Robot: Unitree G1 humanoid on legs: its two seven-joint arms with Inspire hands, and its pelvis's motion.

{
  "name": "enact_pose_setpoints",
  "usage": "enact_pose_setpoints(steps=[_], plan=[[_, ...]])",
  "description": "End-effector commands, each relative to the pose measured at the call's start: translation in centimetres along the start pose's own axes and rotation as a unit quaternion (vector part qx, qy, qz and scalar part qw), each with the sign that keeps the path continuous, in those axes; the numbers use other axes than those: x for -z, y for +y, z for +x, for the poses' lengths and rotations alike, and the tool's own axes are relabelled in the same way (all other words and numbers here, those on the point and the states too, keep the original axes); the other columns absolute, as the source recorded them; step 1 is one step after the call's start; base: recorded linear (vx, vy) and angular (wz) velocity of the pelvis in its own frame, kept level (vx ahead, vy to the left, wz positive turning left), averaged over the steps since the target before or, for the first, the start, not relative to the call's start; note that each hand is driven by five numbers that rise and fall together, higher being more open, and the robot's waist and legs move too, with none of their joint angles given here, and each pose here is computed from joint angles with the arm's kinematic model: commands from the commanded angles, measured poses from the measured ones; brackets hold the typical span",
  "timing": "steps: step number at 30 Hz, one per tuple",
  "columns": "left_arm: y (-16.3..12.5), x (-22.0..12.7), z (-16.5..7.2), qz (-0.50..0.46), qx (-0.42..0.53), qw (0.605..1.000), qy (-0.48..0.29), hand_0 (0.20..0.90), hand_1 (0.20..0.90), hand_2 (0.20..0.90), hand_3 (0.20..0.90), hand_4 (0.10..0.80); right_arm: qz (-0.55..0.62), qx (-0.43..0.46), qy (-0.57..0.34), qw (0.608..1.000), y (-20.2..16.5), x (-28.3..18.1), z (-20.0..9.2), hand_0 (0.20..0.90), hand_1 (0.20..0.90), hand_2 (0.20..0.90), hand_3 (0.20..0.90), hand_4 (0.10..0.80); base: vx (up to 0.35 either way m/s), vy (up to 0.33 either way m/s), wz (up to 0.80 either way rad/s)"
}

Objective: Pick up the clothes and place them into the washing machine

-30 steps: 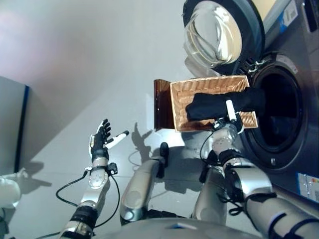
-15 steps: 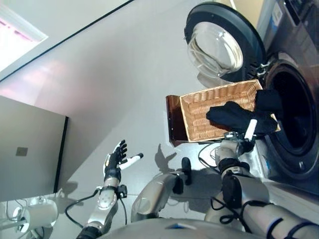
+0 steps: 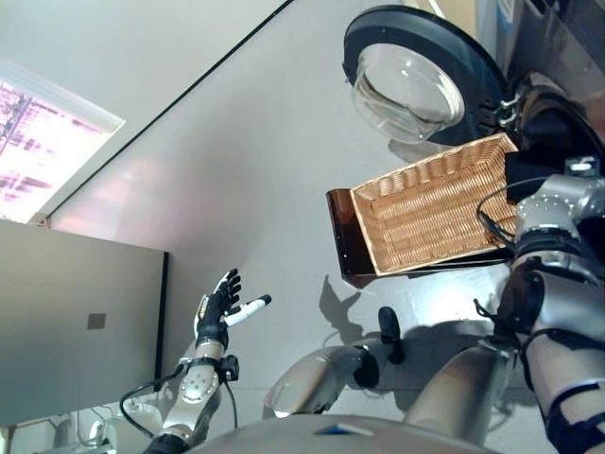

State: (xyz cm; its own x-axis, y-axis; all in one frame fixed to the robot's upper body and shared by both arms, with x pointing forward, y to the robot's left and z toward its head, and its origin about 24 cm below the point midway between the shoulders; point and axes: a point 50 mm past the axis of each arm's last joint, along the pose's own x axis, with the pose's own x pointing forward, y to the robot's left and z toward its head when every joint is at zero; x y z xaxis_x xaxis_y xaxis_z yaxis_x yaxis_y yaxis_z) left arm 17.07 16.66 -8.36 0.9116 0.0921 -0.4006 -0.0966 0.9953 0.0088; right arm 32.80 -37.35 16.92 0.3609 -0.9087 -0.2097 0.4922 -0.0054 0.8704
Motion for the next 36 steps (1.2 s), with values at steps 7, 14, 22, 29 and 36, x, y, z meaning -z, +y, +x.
enact_pose_setpoints(steps=[7, 14, 22, 29, 36], plan=[[1.1, -1.3, 0.6, -0.037, -0.044, 0.997, -0.044, 0.9, 0.9, 0.9, 0.9, 0.8, -0.122, -0.121, 0.007, 0.985, -0.5, 2.9, -1.7, 0.9, 0.9, 0.9, 0.9, 0.8, 0.01, 0.001, -0.15], [1.2, -1.0, 0.6, -0.023, -0.049, 0.998, -0.034, 0.9, 0.9, 0.9, 0.9, 0.8, -0.173, -0.08, 0.067, 0.979, -6.9, 6.5, -3.0, 0.9, 0.9, 0.9, 0.9, 0.8, -0.033, -0.009, 0.0], [1.2, -0.2, 0.6, -0.021, -0.051, 0.998, -0.017, 0.9, 0.9, 0.9, 0.9, 0.8, -0.236, -0.069, 0.145, 0.958, -12.7, 9.7, -5.9, 0.9, 0.9, 0.9, 0.9, 0.8, 0.004, -0.014, 0.03], [1.5, 0.3, 0.4, -0.027, -0.062, 0.998, -0.003, 0.9, 0.9, 0.9, 0.9, 0.8, -0.254, -0.046, 0.196, 0.946, -16.5, 11.1, -7.9, 0.9, 0.9, 0.9, 0.9, 0.8, 0.017, -0.042, 0.01], [2.2, 0.9, 0.1, -0.023, -0.074, 0.997, 0.01, 0.9, 0.9, 0.9, 0.9, 0.8, -0.257, -0.013, 0.214, 0.942, -18.8, 11.2, -8.5, 0.9, 0.9, 0.9, 0.9, 0.8, 0.05, -0.008, 0.04]])
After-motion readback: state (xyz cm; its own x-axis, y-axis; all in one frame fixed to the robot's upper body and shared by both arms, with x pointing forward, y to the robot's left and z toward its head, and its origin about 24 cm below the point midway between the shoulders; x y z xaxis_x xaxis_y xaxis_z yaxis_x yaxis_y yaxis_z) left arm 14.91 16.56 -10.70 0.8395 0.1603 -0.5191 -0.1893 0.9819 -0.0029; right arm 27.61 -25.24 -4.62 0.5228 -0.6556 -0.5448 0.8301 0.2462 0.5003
